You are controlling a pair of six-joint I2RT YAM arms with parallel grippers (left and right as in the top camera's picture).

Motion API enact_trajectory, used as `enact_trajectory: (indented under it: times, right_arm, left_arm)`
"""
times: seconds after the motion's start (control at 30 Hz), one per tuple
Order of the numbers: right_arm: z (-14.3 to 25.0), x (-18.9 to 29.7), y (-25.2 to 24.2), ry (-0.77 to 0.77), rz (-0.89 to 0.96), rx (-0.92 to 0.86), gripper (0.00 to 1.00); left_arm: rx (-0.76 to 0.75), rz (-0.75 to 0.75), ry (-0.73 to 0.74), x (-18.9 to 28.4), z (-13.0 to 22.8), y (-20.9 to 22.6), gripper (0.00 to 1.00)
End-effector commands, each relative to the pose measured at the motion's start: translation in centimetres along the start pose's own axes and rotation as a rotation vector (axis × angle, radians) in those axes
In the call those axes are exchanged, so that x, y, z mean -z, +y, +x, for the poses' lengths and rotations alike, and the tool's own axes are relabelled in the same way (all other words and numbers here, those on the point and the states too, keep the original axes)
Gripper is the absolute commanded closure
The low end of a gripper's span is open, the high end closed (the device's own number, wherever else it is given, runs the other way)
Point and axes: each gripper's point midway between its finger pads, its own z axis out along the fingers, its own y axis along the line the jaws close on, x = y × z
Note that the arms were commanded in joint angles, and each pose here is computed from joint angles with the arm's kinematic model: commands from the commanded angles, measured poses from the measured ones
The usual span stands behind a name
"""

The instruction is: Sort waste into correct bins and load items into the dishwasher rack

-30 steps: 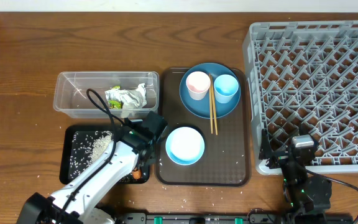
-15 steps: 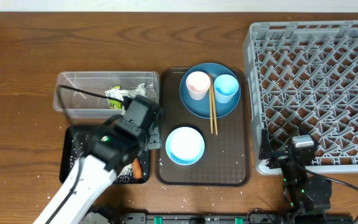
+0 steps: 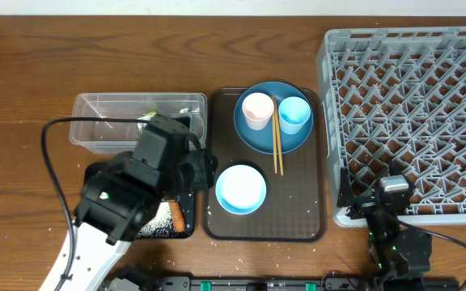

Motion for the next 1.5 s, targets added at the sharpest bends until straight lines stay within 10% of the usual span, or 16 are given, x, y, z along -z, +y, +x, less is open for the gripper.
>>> enact_trajectory:
  times: [0.0, 0.3, 0.87, 1.33, 1.47]
  right_arm:
    - [0.2, 0.0, 0.0, 0.008, 0.002, 0.011, 0.01]
    - [-1.8, 0.4, 2.5, -0.036, -0.146, -0.071, 0.01]
    - [-16.3, -0.9, 5.2, 0.339, -0.302, -0.198, 0.01]
    - [-11.6, -7.9, 12.3, 0.838, -0.672, -0.531, 0.01]
    - [-8.9, -8.6, 14.1, 0.961, -0.666, -0.586, 0.24]
  left_arm:
    - [0.015, 0.109, -0.020, 1.9, -1.5, -1.7, 0.53]
    - [0.149, 0.101, -0.174, 5.0, -6.5, 1.2, 0.52]
    - [0.224, 0.056, -0.286, 6.2, -9.2, 4.2, 0.13]
    - [0.223, 0.056, -0.285, 6.2, -9.2, 4.2, 0.07]
    - [0.224, 0.057, -0.286, 6.2, -9.2, 4.2, 0.07]
